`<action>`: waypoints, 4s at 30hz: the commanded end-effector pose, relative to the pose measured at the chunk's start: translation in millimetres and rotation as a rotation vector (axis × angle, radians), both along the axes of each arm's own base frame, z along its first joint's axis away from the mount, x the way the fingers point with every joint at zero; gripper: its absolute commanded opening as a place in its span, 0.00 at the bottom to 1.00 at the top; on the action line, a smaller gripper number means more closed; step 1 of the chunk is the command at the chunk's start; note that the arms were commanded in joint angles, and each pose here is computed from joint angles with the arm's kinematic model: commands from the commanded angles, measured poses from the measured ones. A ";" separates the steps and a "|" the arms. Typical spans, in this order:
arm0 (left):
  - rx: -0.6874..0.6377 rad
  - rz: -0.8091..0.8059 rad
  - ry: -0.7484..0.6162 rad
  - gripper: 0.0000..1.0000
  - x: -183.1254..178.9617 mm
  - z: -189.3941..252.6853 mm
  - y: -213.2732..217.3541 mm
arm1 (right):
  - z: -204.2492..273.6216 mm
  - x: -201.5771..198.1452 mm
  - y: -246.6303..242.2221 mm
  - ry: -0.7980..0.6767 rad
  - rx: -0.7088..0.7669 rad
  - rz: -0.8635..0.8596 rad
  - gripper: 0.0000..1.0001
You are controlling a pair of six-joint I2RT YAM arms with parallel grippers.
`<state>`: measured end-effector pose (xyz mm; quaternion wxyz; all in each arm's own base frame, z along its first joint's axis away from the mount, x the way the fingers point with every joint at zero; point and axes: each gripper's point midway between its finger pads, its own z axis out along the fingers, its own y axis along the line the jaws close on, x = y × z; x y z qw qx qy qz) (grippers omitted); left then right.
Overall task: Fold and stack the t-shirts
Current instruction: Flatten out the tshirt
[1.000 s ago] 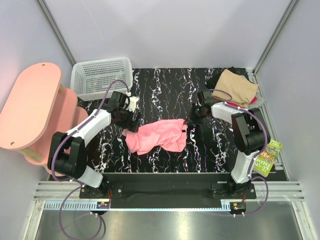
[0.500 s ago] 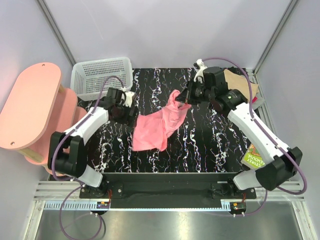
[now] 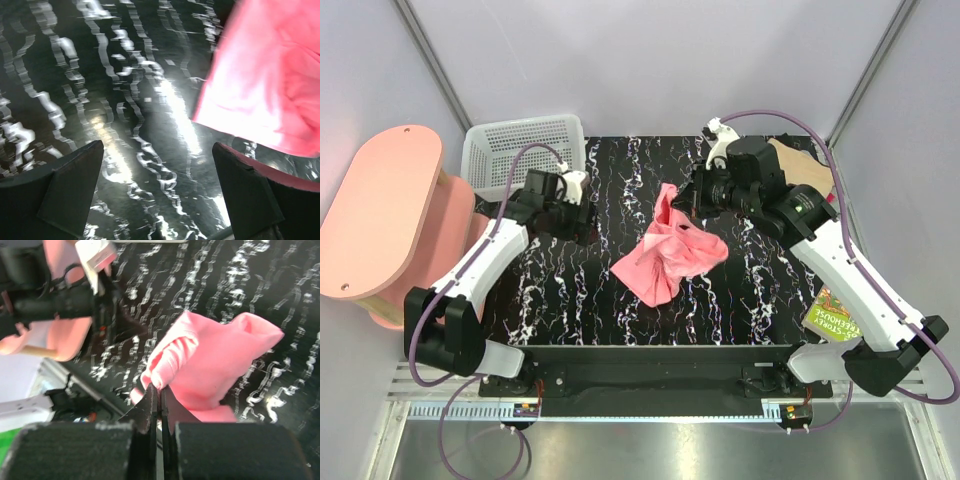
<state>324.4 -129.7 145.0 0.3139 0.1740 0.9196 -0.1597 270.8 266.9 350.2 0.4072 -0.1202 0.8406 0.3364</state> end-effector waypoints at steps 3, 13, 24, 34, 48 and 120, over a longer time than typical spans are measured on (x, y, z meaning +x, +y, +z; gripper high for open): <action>-0.071 -0.161 -0.007 0.95 -15.6 14.7 -59.0 | 47.5 14.0 -24.2 -0.137 -0.033 -0.113 0.00; -0.016 -0.370 0.036 0.95 -53.1 -0.1 -129.2 | 106.3 16.8 -39.0 -0.242 -0.044 -0.156 0.00; -0.046 -0.075 0.005 0.93 5.3 19.8 -67.0 | 91.8 47.7 5.3 -0.157 -0.077 -0.090 0.00; -0.168 0.234 -0.160 0.92 -5.5 65.1 49.4 | 216.4 -100.0 101.2 -0.460 0.225 0.364 0.00; -0.292 0.306 -0.190 0.92 -17.3 83.1 64.9 | 210.7 -84.9 32.5 -0.507 0.053 -0.002 0.00; 0.610 -0.969 -0.053 0.01 -174.9 -99.5 -97.2 | -86.3 131.0 -103.3 0.128 -0.376 -0.489 0.00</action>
